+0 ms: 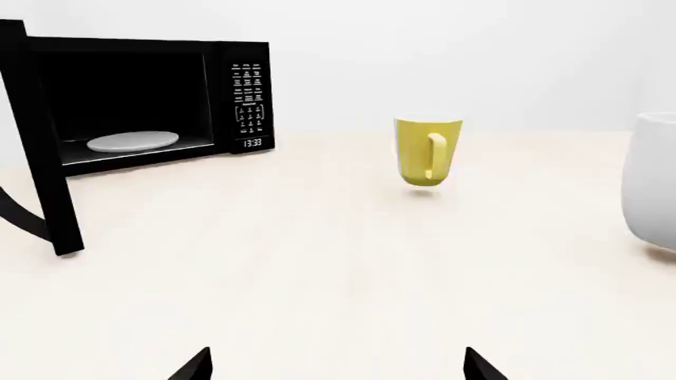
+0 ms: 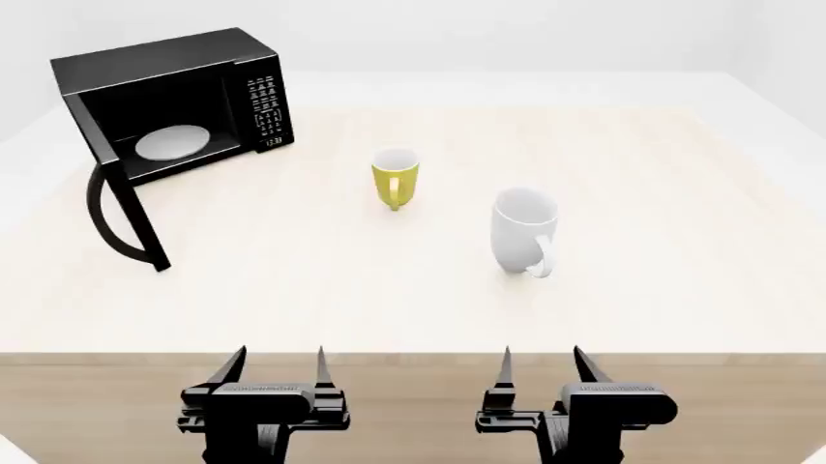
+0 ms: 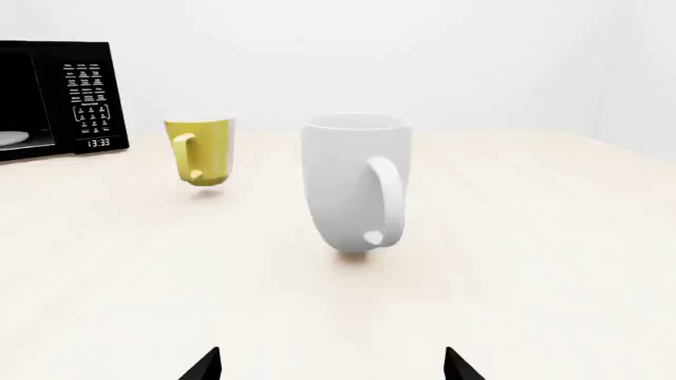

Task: Close the microwave.

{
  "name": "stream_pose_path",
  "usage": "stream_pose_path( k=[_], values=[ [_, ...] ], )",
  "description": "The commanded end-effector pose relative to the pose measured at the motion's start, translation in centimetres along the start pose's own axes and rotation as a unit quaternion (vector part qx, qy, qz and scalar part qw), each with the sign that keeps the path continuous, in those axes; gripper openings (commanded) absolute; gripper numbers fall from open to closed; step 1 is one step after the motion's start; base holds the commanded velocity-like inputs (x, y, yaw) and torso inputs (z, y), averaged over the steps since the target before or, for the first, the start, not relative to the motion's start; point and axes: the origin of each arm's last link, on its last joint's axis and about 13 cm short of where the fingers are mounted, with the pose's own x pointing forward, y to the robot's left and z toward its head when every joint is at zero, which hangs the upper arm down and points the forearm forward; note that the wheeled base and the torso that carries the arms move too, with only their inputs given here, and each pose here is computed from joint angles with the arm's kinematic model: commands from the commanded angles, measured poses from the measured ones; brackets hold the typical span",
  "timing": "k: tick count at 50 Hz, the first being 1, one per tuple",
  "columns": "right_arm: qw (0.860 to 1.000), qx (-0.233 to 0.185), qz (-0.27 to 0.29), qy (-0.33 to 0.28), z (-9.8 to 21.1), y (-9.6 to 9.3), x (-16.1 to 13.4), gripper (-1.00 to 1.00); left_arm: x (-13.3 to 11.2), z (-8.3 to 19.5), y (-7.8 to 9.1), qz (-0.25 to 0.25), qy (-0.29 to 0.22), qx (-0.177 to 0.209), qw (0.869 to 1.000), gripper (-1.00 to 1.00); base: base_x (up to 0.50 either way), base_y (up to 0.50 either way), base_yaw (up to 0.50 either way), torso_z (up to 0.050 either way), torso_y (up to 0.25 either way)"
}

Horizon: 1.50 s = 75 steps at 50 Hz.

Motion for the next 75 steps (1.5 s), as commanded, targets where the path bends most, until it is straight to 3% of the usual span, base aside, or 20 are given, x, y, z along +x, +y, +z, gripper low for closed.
stream_pose_path(
  k=[1, 22, 30, 38, 53, 55, 64, 75],
  values=[
    [1.0, 0.009, 0.006, 0.0, 0.0, 0.1, -0.1, 1.0, 0.1, 0.0, 0.0, 0.001, 0.002, -0.003, 1.0, 1.0, 0.0, 0.0, 0.0, 0.0, 0.0],
    [0.999, 0.033, 0.011, 0.003, 0.7, 0.4, -0.4, 1.0, -0.8, 0.8, -0.1, -0.002, 0.004, 0.005, 1.0, 1.0, 0.0, 0.0, 0.0, 0.0, 0.0],
    [0.999, 0.032, 0.006, -0.008, 2.7, 0.4, -1.0, 1.0, -1.1, 2.3, 0.1, 0.002, 0.001, 0.02, 1.0, 1.0, 0.0, 0.0, 0.0, 0.0, 0.0],
    [0.999, 0.024, 0.01, -0.027, 5.3, 0.4, -1.7, 1.0, -1.5, 6.4, 0.1, -0.007, -0.02, 0.016, 1.0, 1.0, 0.0, 0.0, 0.0, 0.0, 0.0],
    [0.999, 0.016, 0.005, -0.043, 8.8, 0.2, -2.0, 1.0, -1.1, 9.8, 0.1, -0.013, -0.043, 0.023, 0.999, 1.0, 0.0, 0.0, 0.0, 0.0, 0.0],
    [0.998, 0.019, 0.002, -0.053, 10.5, 0.0, -2.1, 1.0, -1.2, 10.7, 0.1, -0.019, -0.043, 0.029, 0.998, 1.0, 0.0, 0.0, 0.0, 0.0, 0.0],
    [0.997, 0.014, 0.003, -0.076, 12.3, -0.2, -2.2, 1.0, -1.3, 12.1, 0.2, -0.018, -0.055, 0.023, 0.998, 1.0, 0.0, 0.01, 0.0, 0.0, 0.0],
    [0.996, 0.017, 0.004, -0.083, 12.7, -0.3, -2.2, 1.0, -1.4, 12.3, 0.2, -0.02, -0.058, 0.02, 0.998, 1.0, 0.0, 0.5, 0.0, 0.0, 0.0]
  ],
)
